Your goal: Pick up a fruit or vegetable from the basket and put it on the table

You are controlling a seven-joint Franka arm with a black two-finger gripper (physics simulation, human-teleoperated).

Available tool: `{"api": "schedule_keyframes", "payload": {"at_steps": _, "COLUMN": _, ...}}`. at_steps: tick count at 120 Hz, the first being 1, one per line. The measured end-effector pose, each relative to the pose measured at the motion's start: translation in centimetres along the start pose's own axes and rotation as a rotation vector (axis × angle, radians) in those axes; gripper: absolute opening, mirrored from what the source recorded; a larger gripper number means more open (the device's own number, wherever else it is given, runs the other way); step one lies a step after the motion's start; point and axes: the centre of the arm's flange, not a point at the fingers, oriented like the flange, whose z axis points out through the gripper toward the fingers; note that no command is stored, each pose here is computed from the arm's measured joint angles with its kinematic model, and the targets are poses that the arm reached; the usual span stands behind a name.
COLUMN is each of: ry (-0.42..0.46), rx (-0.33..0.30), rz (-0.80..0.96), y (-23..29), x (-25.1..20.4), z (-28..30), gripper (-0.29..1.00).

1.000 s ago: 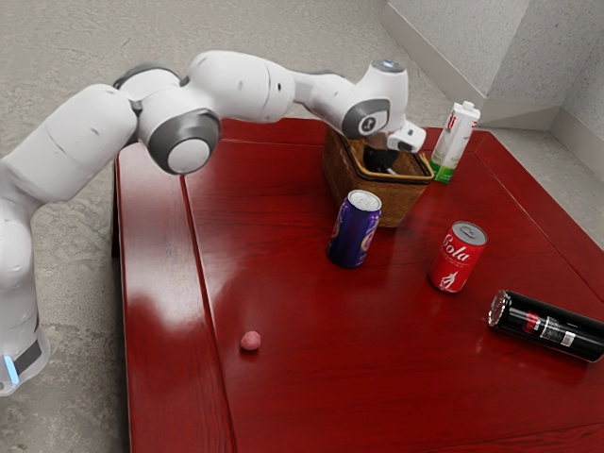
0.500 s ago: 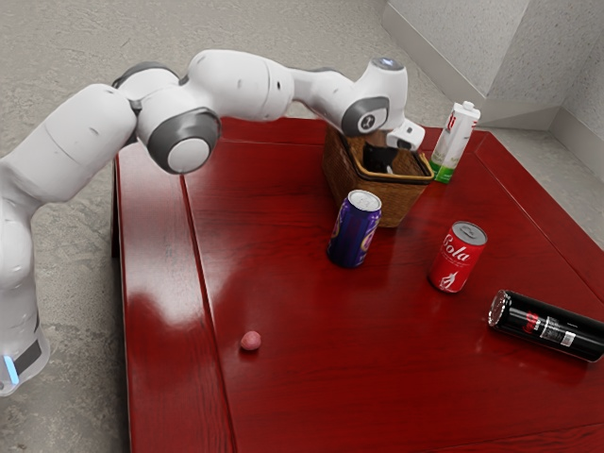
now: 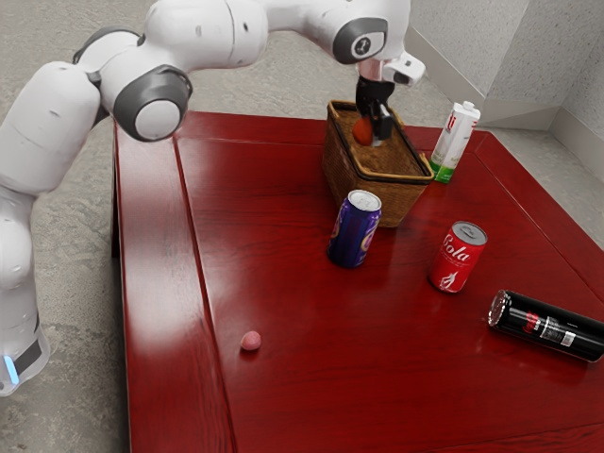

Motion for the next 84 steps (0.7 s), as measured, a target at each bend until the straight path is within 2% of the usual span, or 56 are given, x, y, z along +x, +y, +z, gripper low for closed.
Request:
{"api": "schedule_keyframes", "payload": {"at_steps": 12, "ry": -0.059, "rx": 0.018, "rz": 0.0, "y": 0.7, "x": -2.8, "z": -2.5, "gripper": 0.33}}
{"api": "schedule_keyframes", "payload": {"at_steps": 32, "ry": -0.16, "rx": 0.009, "rz": -0.024, "y": -1.2, "x": -11.3, "z": -5.1, "gripper": 0.34}}
{"api": "schedule_keyframes", "payload": {"at_steps": 55, "ry": -0.308, "rx": 0.003, "rz": -0.078, "y": -4.1, "x": -18.0, "z": 3.7, "gripper": 0.35}}
{"api": "schedule_keyframes", "payload": {"at_steps": 76, "ry": -0.29, "rx": 0.04, "rz": -0.142, "y": -7.5, "x": -19.0, "z": 9.4, "gripper": 0.36}}
{"api": "schedule_keyframes", "payload": {"at_steps": 84, "ry": -0.268, "rx": 0.044, "rz": -0.135, "y": -6.8, "x": -18.1, "z": 11.4, "gripper": 0.36}}
